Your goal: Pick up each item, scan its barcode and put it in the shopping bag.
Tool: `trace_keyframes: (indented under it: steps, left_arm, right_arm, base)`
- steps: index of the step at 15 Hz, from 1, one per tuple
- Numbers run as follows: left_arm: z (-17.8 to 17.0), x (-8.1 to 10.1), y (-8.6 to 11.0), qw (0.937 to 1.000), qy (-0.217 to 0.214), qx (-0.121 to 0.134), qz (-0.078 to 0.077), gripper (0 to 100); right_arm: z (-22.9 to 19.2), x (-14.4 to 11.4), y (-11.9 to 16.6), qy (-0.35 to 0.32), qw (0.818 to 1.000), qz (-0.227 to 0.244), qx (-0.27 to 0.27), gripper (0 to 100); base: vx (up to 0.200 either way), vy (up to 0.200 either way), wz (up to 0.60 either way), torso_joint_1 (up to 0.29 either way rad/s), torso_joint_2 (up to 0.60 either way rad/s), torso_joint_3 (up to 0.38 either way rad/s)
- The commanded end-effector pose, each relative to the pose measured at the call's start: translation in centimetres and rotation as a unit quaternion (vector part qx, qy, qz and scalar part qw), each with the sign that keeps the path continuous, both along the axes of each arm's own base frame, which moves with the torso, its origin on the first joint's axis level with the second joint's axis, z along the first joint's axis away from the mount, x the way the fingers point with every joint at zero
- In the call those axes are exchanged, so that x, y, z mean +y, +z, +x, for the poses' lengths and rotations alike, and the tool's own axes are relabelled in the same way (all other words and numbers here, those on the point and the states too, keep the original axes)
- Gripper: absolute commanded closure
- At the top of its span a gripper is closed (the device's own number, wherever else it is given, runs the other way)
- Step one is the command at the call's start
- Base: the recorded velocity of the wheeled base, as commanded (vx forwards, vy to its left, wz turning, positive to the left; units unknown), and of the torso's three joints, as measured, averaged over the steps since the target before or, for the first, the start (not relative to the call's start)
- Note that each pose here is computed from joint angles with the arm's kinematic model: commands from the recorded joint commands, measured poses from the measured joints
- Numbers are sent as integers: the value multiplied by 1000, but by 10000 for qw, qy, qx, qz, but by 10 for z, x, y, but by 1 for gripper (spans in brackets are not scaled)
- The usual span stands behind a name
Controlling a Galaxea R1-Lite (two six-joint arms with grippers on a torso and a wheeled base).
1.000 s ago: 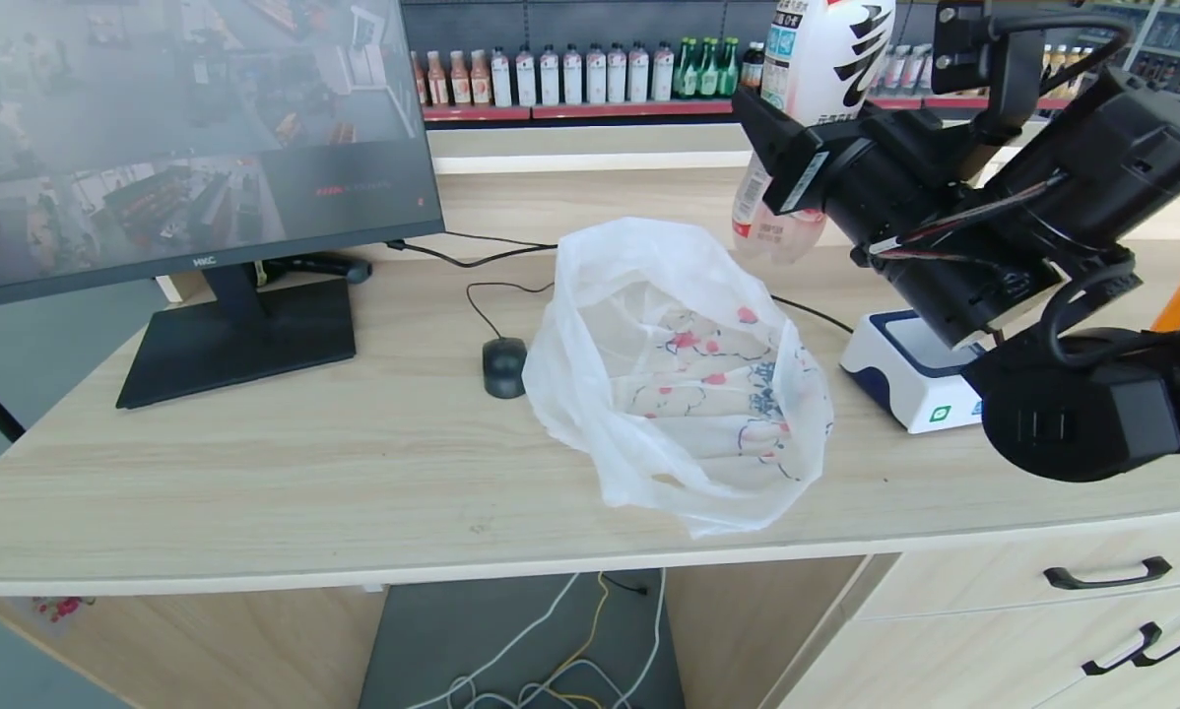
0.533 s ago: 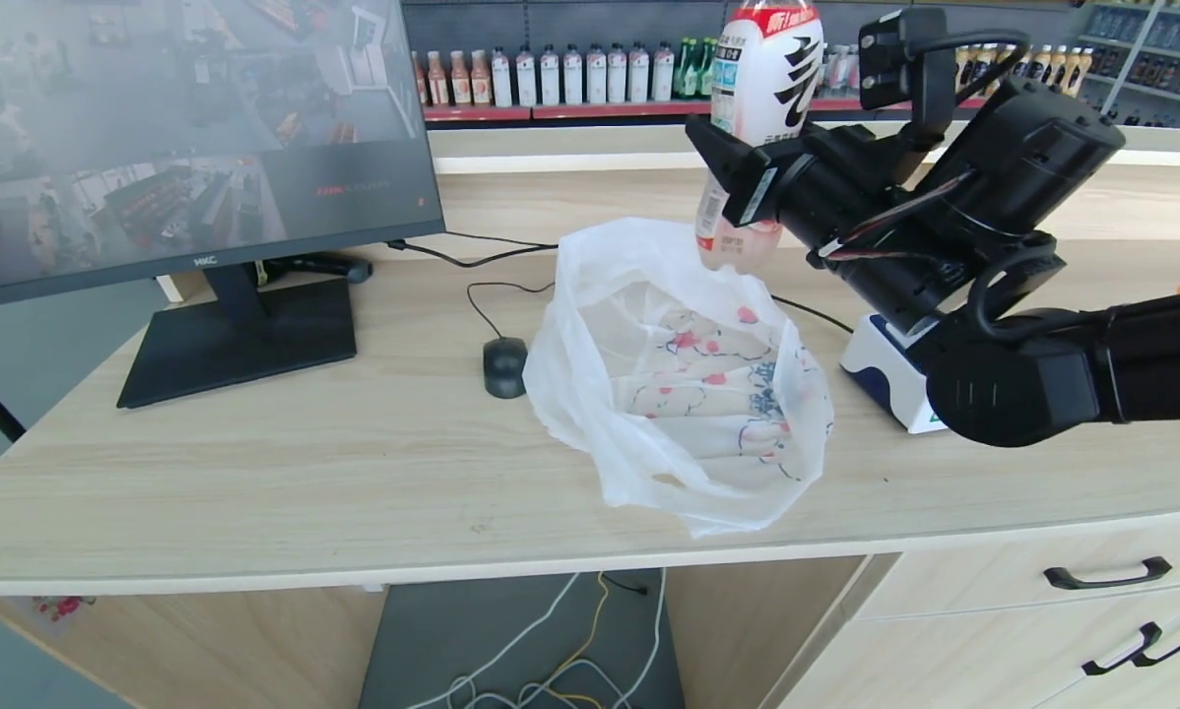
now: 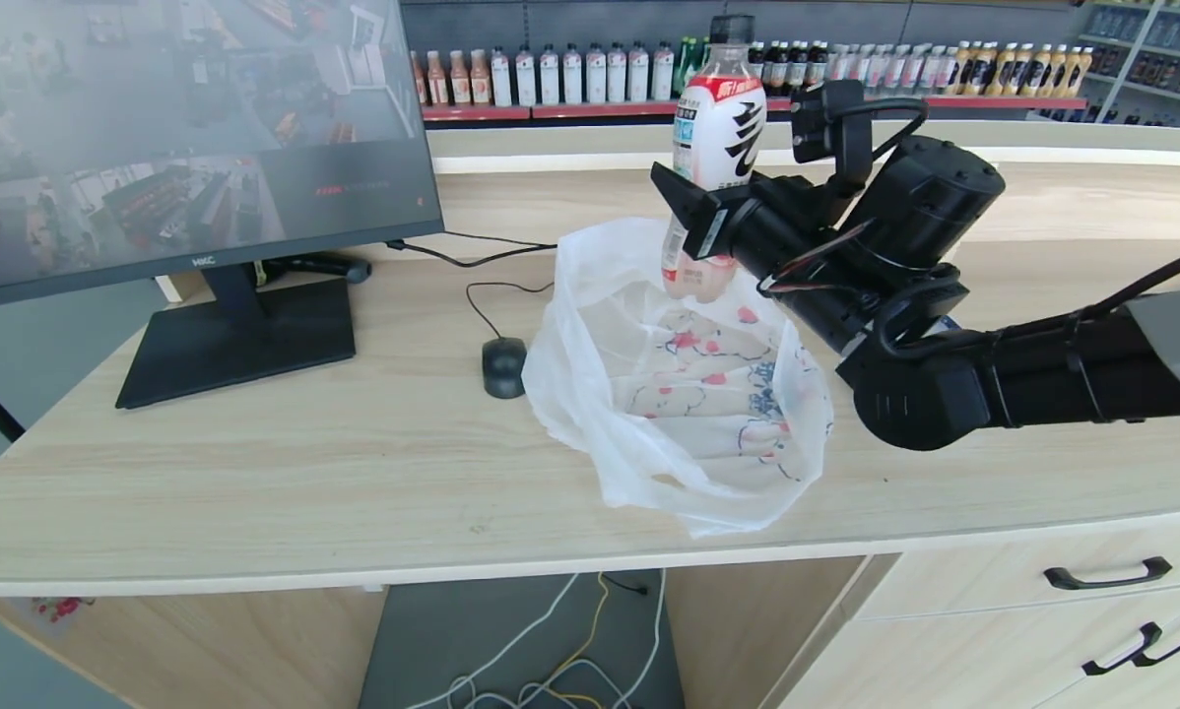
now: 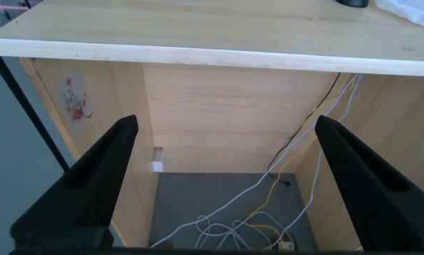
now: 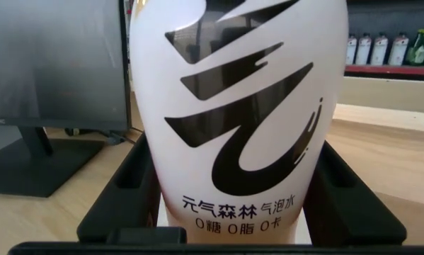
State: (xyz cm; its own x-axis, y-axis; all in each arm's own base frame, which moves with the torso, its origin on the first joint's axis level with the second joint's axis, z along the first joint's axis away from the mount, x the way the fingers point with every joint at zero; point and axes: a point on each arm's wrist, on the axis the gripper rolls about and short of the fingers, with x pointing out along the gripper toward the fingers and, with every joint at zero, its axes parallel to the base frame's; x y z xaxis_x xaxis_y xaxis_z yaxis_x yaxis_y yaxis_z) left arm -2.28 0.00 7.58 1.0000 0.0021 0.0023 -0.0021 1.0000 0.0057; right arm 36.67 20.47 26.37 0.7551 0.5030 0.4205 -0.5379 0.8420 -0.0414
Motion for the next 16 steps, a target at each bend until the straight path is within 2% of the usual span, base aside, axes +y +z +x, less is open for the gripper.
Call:
trace_keyframes:
  steps: [1,5,16]
  left_arm:
    - [0,0,0,10000,-3,-4,2,0]
    - [0,0,0,10000,5,-4,2,0]
    - [0,0,0,10000,5,-4,2,0]
  right_arm:
    - [8,10,-17,78,9998,-28,164,100]
    - [13,15,-28,152,9994,26,311,100]
    - [35,36,-53,402,9990,93,194,100]
  base:
    - [0,0,0,0,0,0]
    - [0,0,0,0,0,0]
    - [0,0,0,0,0,0]
